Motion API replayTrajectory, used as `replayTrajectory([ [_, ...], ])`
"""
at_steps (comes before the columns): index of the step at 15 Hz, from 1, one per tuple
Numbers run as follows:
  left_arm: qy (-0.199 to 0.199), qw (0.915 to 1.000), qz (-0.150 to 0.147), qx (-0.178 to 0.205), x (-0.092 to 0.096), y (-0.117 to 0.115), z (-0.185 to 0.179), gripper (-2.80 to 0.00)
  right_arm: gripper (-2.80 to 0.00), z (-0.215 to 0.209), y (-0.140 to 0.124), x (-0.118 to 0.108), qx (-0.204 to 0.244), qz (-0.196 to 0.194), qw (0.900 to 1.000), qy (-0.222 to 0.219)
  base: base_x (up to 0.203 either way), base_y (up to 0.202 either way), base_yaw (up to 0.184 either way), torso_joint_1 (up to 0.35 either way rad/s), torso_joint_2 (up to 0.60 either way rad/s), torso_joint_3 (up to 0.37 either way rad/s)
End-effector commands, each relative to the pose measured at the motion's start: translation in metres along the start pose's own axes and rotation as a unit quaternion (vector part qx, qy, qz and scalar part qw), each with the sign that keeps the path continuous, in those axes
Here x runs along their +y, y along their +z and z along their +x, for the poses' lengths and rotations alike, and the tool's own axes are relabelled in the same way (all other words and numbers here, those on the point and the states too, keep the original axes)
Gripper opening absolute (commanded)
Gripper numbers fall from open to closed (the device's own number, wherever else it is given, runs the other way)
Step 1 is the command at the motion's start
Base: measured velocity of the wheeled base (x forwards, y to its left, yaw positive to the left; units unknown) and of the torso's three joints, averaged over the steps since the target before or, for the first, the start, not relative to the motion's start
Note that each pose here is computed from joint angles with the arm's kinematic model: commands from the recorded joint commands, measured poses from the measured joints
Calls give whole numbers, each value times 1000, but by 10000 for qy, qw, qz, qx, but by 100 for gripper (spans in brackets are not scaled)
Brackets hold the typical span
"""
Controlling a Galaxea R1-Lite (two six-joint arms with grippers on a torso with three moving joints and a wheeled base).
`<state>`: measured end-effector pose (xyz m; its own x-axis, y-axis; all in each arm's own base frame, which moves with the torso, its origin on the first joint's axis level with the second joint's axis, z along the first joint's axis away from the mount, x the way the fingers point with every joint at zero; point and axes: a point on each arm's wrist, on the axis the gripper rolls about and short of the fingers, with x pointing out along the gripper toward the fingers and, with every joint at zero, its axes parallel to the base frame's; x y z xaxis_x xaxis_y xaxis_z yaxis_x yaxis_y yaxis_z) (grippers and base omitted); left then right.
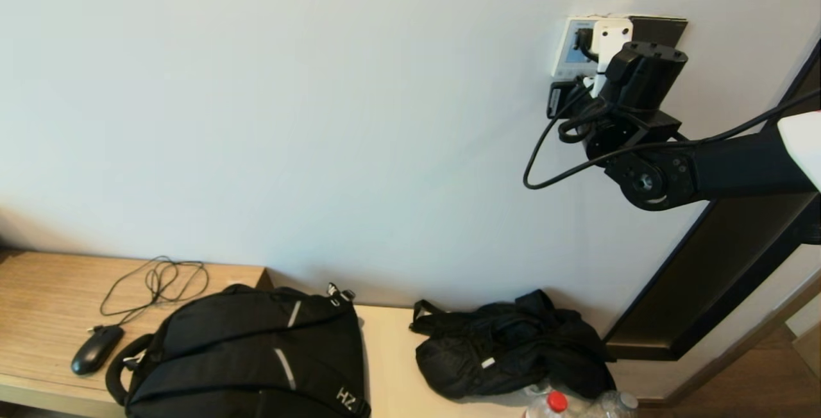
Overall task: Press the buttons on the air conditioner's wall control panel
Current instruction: Press the temperature decrease button
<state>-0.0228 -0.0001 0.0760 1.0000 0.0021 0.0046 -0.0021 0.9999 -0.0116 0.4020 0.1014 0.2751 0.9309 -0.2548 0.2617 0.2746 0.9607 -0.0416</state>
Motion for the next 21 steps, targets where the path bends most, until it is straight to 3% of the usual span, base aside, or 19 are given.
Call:
replayTrajectory([
  [1,5,10000,-3,-8,0,0,0,-280,-280,-5,7,-1,-51,31,10000,8,0,0,0,0,0,0],
  [8,5,10000,-3,-8,0,0,0,-280,-280,-16,15,4,-69,72,9999,130,0,0,0,0,0,0],
  [21,5,10000,-3,-8,0,0,0,-280,-280,-5,2,2,5,2,10000,38,0,0,0,0,0,0],
])
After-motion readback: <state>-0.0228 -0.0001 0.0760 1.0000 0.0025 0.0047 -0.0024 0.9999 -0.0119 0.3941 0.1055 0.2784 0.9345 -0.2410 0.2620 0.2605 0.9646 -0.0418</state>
